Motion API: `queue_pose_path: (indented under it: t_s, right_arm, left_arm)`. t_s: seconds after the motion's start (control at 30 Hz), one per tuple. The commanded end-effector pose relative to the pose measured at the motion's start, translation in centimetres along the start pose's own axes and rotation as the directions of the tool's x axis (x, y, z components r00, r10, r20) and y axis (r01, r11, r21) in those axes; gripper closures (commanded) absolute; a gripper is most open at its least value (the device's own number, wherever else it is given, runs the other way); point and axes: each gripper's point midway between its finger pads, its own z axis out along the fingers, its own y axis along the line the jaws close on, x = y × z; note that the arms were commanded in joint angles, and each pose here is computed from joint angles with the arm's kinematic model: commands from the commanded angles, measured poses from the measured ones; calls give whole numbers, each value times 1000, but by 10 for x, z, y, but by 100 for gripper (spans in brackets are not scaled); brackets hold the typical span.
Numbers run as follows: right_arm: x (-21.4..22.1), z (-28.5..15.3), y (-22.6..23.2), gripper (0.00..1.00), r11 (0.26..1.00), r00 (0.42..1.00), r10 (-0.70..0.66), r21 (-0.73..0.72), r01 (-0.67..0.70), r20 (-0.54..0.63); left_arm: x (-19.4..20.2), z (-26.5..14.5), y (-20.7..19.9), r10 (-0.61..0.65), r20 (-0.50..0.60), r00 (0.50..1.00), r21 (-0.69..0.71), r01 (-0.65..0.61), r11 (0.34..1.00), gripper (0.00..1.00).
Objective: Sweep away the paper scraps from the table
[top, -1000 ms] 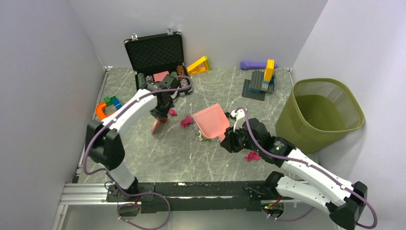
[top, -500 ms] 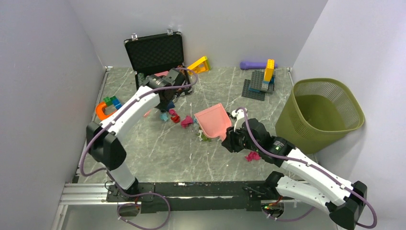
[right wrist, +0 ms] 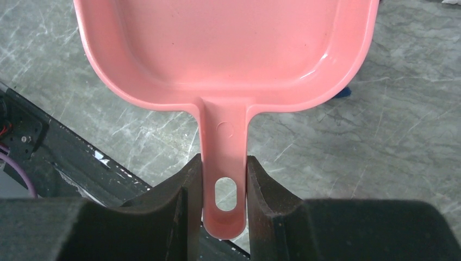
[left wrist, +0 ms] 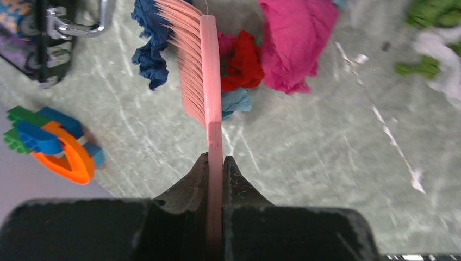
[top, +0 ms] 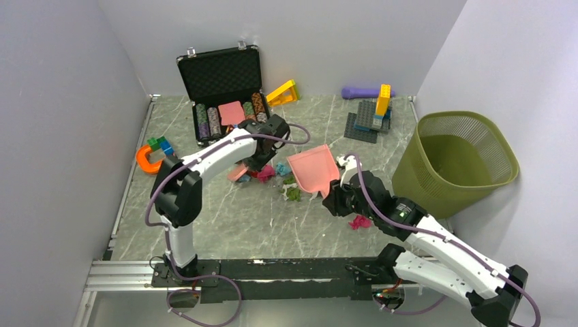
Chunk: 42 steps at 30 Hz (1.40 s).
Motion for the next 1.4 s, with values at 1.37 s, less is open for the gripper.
queue_pose_path:
  t_s: [1.37]
  right_arm:
    - [126,5,17,92,959,712,-107,117,258,-693]
  left_arm:
    - [-34,-1,29,-2,5,1000,-76,3,997,100]
